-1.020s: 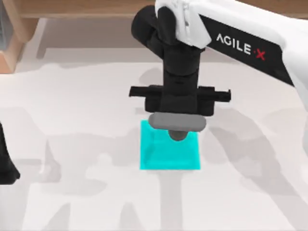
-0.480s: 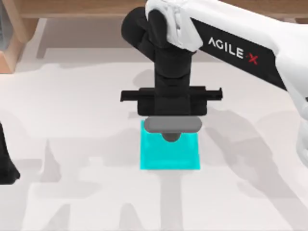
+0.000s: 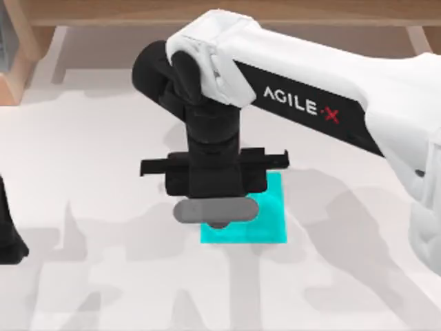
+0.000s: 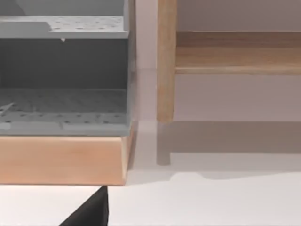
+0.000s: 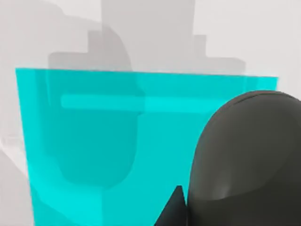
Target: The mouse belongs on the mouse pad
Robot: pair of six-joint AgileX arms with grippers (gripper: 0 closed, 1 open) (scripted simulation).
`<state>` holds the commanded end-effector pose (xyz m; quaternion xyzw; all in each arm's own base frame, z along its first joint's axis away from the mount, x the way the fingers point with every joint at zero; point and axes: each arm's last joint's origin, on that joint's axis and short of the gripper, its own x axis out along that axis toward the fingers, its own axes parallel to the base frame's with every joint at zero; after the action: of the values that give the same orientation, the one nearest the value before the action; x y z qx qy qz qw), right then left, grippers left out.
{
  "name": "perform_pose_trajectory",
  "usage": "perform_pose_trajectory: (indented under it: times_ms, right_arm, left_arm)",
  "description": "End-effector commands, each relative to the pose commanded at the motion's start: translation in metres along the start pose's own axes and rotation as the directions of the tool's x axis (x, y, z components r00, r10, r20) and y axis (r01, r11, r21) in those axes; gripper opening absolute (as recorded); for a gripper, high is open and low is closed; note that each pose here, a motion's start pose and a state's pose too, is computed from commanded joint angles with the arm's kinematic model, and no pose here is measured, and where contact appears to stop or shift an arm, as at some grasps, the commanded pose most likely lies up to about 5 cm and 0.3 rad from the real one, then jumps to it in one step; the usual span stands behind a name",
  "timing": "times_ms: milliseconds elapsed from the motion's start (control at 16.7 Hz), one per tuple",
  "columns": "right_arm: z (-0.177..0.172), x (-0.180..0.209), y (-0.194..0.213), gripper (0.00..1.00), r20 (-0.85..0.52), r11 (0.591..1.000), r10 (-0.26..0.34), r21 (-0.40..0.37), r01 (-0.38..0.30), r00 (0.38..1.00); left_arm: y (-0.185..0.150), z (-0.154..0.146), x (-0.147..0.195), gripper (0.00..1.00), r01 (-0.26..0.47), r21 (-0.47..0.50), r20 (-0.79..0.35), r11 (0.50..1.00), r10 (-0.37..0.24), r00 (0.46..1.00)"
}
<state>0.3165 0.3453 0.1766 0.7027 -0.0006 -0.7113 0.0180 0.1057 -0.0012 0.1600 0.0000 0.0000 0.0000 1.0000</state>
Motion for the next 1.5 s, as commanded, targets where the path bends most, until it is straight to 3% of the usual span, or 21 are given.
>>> perform_pose_trajectory:
  times_ms: [420, 720, 1020, 1500]
  right_arm:
    - [-0.012, 0.013, 0.009, 0.0, -0.018, 0.999, -0.044, 0.006, 0.044, 0.999]
    - [-0.035, 0.031, 0.037, 0.0, 0.011, 0.999, -0.016, 0.038, 0.015, 1.0]
    - [-0.035, 0.035, 0.038, 0.0, 0.02, 0.999, -0.008, 0.039, 0.008, 1.0]
    - [-0.035, 0.035, 0.038, 0.6, 0.02, 0.999, -0.008, 0.039, 0.008, 1.0]
  left_arm:
    - [0.0, 0.0, 0.0, 1.0, 0.0, 0.0, 0.0, 1.0, 0.0, 1.0]
    - [0.0, 0.0, 0.0, 1.0, 0.0, 0.0, 0.0, 1.0, 0.0, 1.0]
    - [0.0, 0.0, 0.0, 1.0, 0.0, 0.0, 0.0, 1.0, 0.0, 1.0]
    - [0.0, 0.0, 0.0, 1.0, 0.0, 0.0, 0.0, 1.0, 0.0, 1.0]
